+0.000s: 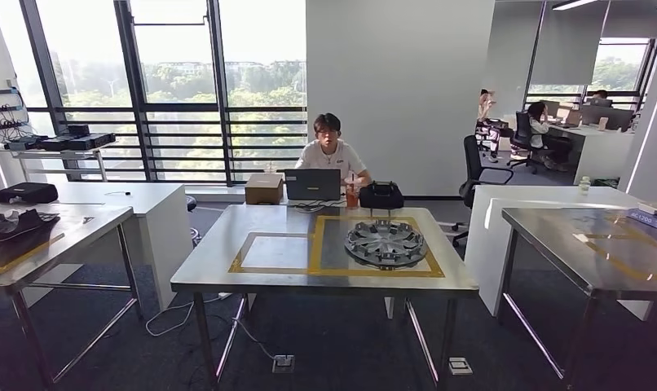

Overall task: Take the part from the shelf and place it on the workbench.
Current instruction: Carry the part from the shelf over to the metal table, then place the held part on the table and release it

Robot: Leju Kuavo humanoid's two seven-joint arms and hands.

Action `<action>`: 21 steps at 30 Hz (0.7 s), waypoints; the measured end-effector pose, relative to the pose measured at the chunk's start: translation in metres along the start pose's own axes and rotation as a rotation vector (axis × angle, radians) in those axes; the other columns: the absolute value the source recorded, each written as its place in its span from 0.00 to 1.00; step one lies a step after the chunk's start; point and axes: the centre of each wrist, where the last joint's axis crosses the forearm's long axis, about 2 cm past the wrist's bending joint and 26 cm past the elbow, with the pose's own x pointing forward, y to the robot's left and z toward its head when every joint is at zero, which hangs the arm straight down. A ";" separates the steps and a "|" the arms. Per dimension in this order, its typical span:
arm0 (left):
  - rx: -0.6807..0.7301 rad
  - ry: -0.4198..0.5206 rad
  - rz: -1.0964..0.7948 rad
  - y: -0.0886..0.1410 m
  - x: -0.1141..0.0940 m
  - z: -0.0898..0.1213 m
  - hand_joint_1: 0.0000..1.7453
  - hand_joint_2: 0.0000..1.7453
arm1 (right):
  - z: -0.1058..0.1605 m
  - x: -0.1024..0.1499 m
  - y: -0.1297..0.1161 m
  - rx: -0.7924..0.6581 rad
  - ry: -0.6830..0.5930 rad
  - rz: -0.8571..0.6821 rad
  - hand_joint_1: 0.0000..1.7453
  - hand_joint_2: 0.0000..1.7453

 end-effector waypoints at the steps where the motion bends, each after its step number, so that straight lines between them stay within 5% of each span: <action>1: -0.001 -0.001 -0.001 0.000 0.000 0.000 0.92 1.00 | 0.000 0.000 0.000 0.000 -0.001 0.000 0.00 0.00; 21: -0.006 0.007 -0.003 -0.001 0.000 0.001 0.92 1.00 | -0.001 0.001 -0.002 -0.008 -0.006 -0.006 0.00 0.00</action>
